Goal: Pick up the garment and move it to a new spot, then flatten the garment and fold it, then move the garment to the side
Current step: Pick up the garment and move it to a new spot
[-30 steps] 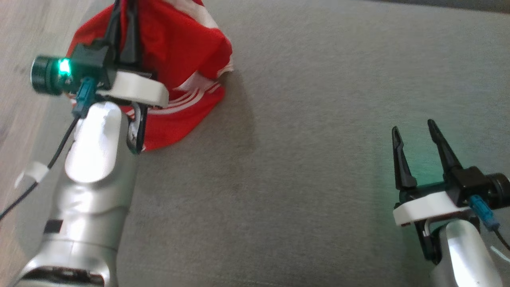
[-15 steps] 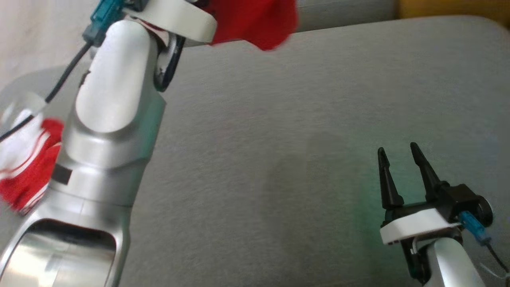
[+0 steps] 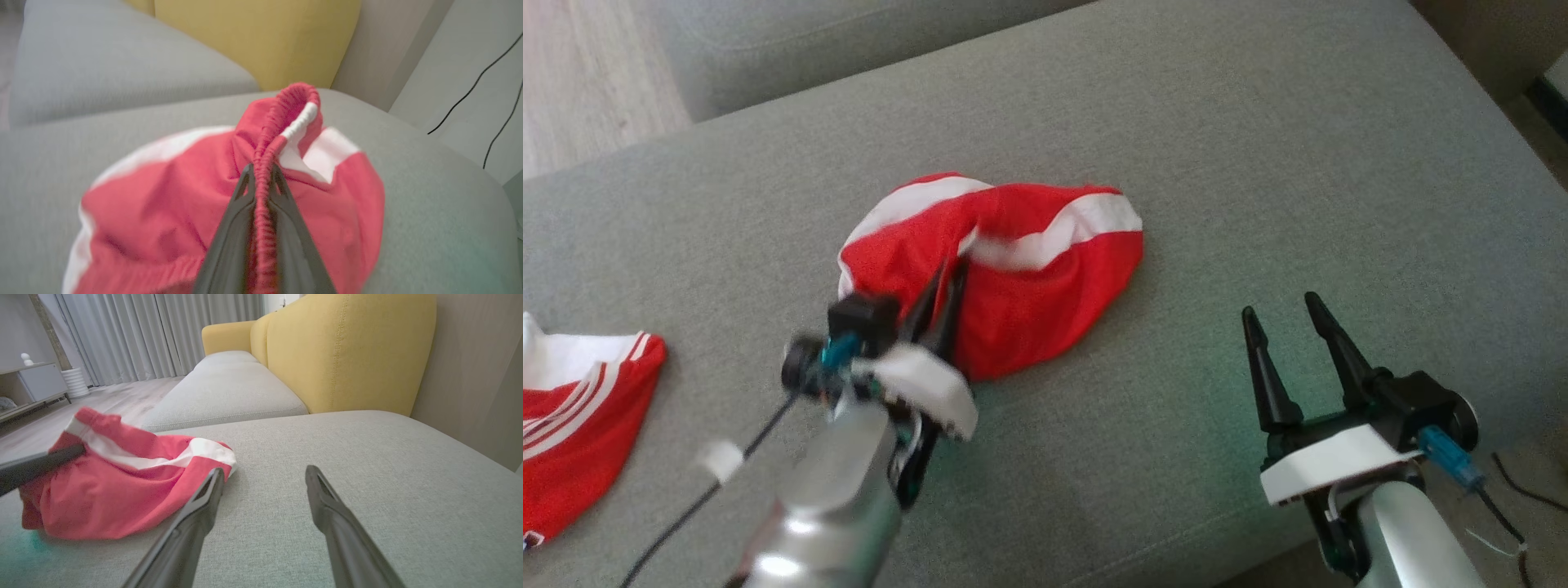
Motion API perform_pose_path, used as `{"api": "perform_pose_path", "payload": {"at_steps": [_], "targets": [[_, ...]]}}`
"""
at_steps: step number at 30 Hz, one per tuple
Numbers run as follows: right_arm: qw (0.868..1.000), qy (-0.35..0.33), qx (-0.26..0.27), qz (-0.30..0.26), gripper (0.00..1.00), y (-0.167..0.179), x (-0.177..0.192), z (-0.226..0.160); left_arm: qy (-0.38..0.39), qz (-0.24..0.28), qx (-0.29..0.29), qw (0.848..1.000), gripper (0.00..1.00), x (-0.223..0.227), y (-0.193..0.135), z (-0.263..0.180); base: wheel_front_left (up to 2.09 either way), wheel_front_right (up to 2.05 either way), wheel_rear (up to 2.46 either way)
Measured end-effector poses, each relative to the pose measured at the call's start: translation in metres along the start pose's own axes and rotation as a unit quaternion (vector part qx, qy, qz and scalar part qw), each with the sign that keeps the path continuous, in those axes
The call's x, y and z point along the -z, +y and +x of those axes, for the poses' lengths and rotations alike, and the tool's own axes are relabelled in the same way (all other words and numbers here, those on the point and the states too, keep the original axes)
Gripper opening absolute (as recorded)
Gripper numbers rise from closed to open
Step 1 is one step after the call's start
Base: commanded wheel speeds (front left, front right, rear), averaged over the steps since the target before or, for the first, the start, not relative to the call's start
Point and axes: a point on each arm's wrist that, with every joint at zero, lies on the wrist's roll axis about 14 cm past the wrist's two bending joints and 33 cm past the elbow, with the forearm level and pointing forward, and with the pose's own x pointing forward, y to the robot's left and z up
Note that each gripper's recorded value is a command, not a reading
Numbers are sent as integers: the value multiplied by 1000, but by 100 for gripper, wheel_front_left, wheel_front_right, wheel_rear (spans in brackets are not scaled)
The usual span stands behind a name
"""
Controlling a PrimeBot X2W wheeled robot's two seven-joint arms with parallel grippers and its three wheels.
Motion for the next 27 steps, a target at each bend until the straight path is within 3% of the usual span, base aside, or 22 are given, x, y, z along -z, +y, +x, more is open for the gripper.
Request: {"api": "perform_pose_path", "payload": {"at_steps": [1,2,3,9,14,17,21,24,27], "targets": [[1000,4,0,0,100,0,3,0,20,-18,-4,1000,15,18,0,-6,0,0,0],[1000,7,0,0,100,0,4,1,31,-35,-9,999,62,29,1,-11,0,0,0],[1000,7,0,0,100,0,5,1,33,-49,-15,998,100,34,2,-15,0,0,0],[1000,9,-5,-6,100,1,7,7,-45,-50,-78,995,100,-6,20,-37,0,0,0],[999,10,-31,9,100,20,11,3,-70,-34,-171,982,100,-1,45,-99,0,0,0],[998,2,-50,29,100,34,8,1,-72,-29,-235,969,100,11,60,-145,0,0,0],[996,-18,-85,32,100,56,-5,4,-123,-9,-318,940,100,-13,81,-195,0,0,0],[993,-35,-107,30,100,70,-16,5,-153,6,-349,924,100,-27,82,-225,0,0,0],[992,-27,-123,30,100,79,-11,-4,-142,2,-371,918,100,-10,73,-252,0,0,0]]}}
